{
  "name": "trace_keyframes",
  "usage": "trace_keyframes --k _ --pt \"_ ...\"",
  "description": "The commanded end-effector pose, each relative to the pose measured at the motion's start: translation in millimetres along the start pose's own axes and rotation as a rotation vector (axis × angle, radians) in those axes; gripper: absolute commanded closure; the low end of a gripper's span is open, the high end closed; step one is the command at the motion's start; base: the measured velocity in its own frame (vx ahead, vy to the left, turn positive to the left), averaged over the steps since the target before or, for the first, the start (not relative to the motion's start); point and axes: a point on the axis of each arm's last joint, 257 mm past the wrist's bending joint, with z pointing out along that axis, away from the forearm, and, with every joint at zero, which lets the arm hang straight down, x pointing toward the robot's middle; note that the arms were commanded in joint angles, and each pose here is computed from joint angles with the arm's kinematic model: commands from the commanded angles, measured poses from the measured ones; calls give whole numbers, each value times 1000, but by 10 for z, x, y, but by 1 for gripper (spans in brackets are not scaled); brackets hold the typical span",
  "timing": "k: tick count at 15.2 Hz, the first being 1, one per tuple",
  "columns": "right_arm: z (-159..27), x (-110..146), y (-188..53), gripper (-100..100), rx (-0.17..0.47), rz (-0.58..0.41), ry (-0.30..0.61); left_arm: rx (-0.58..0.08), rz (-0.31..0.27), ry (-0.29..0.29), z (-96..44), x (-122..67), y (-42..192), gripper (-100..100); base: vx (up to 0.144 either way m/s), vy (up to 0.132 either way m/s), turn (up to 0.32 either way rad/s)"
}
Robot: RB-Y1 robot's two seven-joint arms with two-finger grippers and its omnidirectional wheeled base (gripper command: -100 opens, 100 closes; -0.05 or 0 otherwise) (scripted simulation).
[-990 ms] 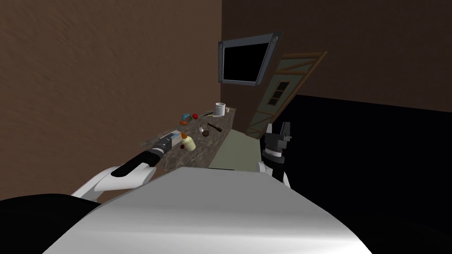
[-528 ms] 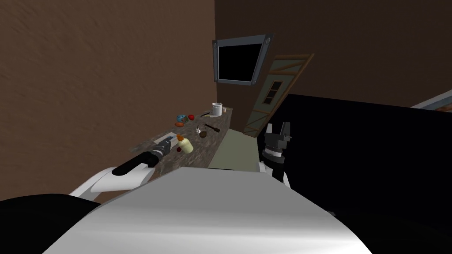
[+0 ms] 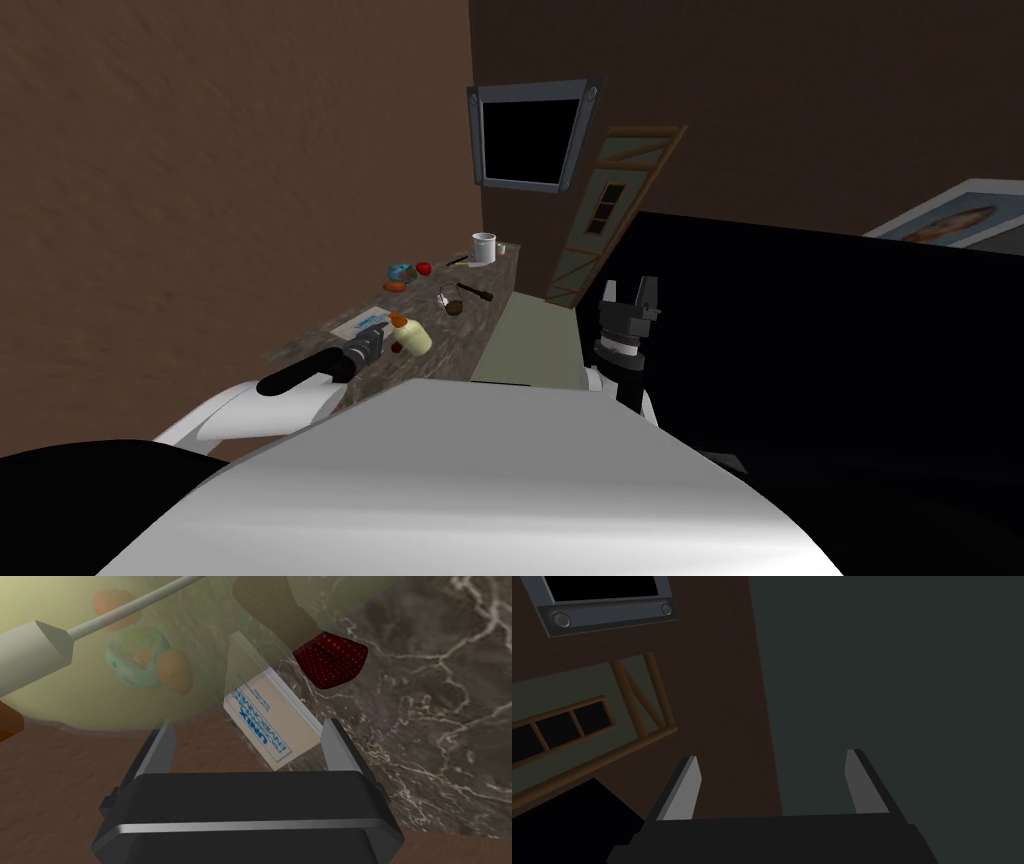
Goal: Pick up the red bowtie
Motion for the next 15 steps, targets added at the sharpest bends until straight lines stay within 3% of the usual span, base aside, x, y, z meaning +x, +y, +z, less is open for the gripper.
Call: trace_keyframes --k 1,7,8,12,13,14,15 --pt "0 0 0 0 0 0 0 -36 -7 -2 0 2 111 -100 13 15 -97" --pt "0 0 0 0 0 0 0 -188 -44 3 -31 38 623 -100 15 17 -104" --pt "0 0 0 0 0 0 0 -154 -35 2 -26 26 498 -100 8 10 -27" --pt "0 0 0 0 0 0 0 -159 -43 -5 108 7 593 -100 14 8 -25" --pt "0 0 0 0 0 0 0 -161 -42 -4 72 16 571 -100 10 5 -11" --pt "0 0 0 0 0 0 0 -160 -42 -4 78 16 573 100 0 0 0" --pt "0 0 0 0 0 0 0 -161 -42 -4 77 17 577 100 -4 -1 19"
